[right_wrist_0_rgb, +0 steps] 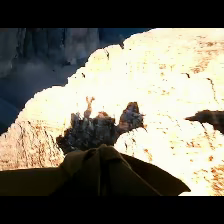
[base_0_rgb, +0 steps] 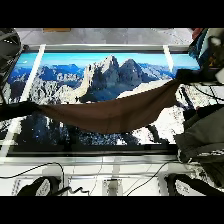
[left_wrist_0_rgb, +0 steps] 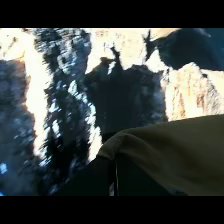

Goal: Fold the clothes and pants, and hang the long-sleeved shirts on hangers.

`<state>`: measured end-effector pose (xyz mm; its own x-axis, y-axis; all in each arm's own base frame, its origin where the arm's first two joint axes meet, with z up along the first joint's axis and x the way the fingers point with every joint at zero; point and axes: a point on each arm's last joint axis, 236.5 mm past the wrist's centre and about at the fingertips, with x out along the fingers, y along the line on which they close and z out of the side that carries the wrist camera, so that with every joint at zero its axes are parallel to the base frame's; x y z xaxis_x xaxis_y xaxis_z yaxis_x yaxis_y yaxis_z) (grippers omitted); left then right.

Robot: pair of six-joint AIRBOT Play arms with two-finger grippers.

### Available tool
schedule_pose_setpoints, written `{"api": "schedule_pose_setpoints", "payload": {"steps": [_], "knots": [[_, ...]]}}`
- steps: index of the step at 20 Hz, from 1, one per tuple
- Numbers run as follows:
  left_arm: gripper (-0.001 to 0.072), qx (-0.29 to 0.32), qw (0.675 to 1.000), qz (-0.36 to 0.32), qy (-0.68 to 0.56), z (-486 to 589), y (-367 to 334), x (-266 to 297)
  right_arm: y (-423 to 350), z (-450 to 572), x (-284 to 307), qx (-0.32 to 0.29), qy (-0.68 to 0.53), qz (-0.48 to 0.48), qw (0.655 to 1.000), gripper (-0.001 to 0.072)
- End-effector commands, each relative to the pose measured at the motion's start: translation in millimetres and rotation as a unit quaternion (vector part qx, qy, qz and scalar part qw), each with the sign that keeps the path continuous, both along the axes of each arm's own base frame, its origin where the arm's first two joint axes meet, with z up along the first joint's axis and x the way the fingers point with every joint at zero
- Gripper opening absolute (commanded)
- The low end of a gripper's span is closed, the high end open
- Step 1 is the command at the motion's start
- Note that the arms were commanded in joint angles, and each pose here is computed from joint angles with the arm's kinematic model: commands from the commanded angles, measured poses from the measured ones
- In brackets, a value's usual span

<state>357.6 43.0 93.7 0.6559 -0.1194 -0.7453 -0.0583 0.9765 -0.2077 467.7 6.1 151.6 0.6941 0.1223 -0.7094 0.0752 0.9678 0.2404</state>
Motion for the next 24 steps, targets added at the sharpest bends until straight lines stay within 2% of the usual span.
{"api": "schedule_pose_setpoints", "payload": {"steps": [1, 3, 7, 9, 12, 16, 18, 20, 21, 24], "knots": [[0.0013, -0.064, 0.995, 0.022, -0.08, 17, -14, 42, 22, -26, 52, 0.101, -0.036, -0.021, 0.994, 0.0011], [0.0013, -0.043, 0.986, 0.032, -0.156, 66, -5, 53, 18, -21, 47, 0.075, -0.041, -0.01, 0.996, 0.0011], [0.0014, 0.079, 0.946, 0.0, -0.316, 189, -1, 31, 3, 27, -12, -0.052, -0.042, 0.059, 0.996, 0.0011], [0.0014, 0.139, 0.914, -0.011, -0.38, 238, -7, 1, 8, 75, -56, -0.075, -0.073, 0.079, 0.991, 0.0011], [0.0014, 0.184, 0.863, 0.005, -0.47, 304, -17, -57, 17, 154, -138, -0.092, -0.158, 0.082, 0.98, 0.0011], [0.0014, 0.235, 0.815, 0.021, -0.529, 347, -25, -116, 24, 248, -242, -0.109, -0.322, 0.06, 0.939, 0.0011], [0.0013, 0.241, 0.812, 0.021, -0.532, 348, -26, -121, 26, 272, -275, -0.087, -0.373, 0.039, 0.923, 0.0011], [0.0013, 0.236, 0.823, 0.02, -0.517, 335, -22, -109, 26, 276, -278, -0.082, -0.38, 0.034, 0.921, 0.001], [0.0013, 0.228, 0.835, 0.017, -0.501, 322, -20, -98, 25, 271, -269, -0.08, -0.369, 0.035, 0.925, 0.001], [0.0013, 0.169, 0.907, -0.013, -0.386, 236, -17, -46, 20, 218, -207, -0.069, -0.281, 0.04, 0.956, 0.0011]]}}
